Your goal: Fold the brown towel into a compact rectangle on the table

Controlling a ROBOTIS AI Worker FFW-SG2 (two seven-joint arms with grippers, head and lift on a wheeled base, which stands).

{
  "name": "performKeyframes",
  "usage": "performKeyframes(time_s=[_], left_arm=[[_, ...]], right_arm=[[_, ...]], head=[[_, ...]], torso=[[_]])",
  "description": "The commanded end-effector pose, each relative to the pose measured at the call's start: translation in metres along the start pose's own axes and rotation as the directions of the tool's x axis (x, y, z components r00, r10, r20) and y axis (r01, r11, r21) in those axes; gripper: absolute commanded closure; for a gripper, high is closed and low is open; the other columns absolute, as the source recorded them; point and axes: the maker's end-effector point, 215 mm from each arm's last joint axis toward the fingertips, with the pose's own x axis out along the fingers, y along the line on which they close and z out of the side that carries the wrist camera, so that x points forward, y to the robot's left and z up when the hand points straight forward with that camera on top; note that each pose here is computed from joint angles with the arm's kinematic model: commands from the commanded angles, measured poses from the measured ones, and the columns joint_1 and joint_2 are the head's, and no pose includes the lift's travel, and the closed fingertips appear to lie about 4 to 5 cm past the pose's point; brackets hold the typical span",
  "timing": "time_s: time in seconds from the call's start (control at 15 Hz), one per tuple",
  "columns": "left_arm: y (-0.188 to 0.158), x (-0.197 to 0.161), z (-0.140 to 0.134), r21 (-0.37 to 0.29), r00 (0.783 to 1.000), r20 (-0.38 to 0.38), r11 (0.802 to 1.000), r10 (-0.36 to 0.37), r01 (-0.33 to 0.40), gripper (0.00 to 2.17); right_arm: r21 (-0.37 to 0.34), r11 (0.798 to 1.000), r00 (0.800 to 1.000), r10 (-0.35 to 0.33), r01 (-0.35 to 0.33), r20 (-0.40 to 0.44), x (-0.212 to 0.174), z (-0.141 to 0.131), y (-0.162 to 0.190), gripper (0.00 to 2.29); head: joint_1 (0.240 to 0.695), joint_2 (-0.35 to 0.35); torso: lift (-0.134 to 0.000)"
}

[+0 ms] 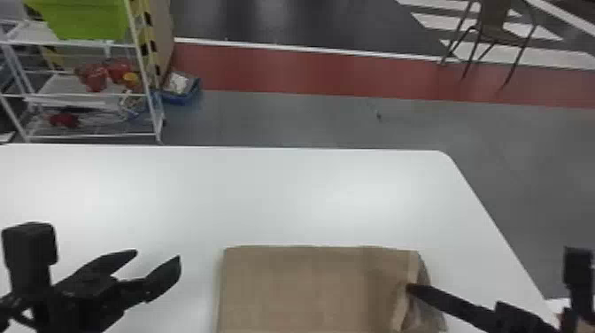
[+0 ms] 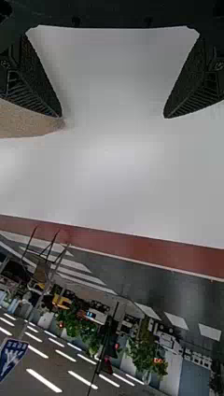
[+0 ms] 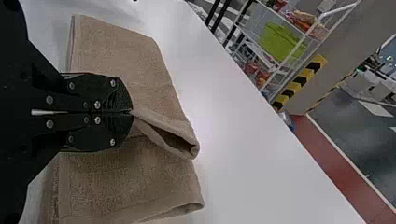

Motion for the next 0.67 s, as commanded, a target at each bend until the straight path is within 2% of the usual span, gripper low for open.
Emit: performKeyframes(time_s=[0.0,0.13,0.27,0.6], left_arm=[[-0.001,0.000,-0.001,0.002,1.000,-0.003,1.000,0.001,-0.001,0.08],[0.003,-0.001,0.000,0.006,1.000,-0.001,1.000,0.013,-0.013,0.08],[0.003,-0.001,0.000,0.007,1.000,-0.002,1.000,0.015,-0.015,0.08],[0.006,-0.001,0.004,0.008,1.000,0.003,1.000,0.019,-0.019,0.08]], right_arm=[[0.012,1.000,1.000,0.003,-0.002,-0.009,0.003,-0.003,-0.001,1.33],[-0.022,0.999,0.999,0.049,-0.049,0.001,0.004,0.004,0.020,1.33],[-0.069,0.997,0.999,0.044,-0.042,0.024,-0.005,0.013,0.031,1.33],[-0.071,0.993,0.995,-0.090,0.092,0.038,-0.008,0.021,-0.003,1.31]], head=[[0.695,-0.165],[0.695,-0.162],[0.695,-0.148],[0.695,-0.156]], torso=[[-0.122],[-0.122],[-0.122],[-0.122]])
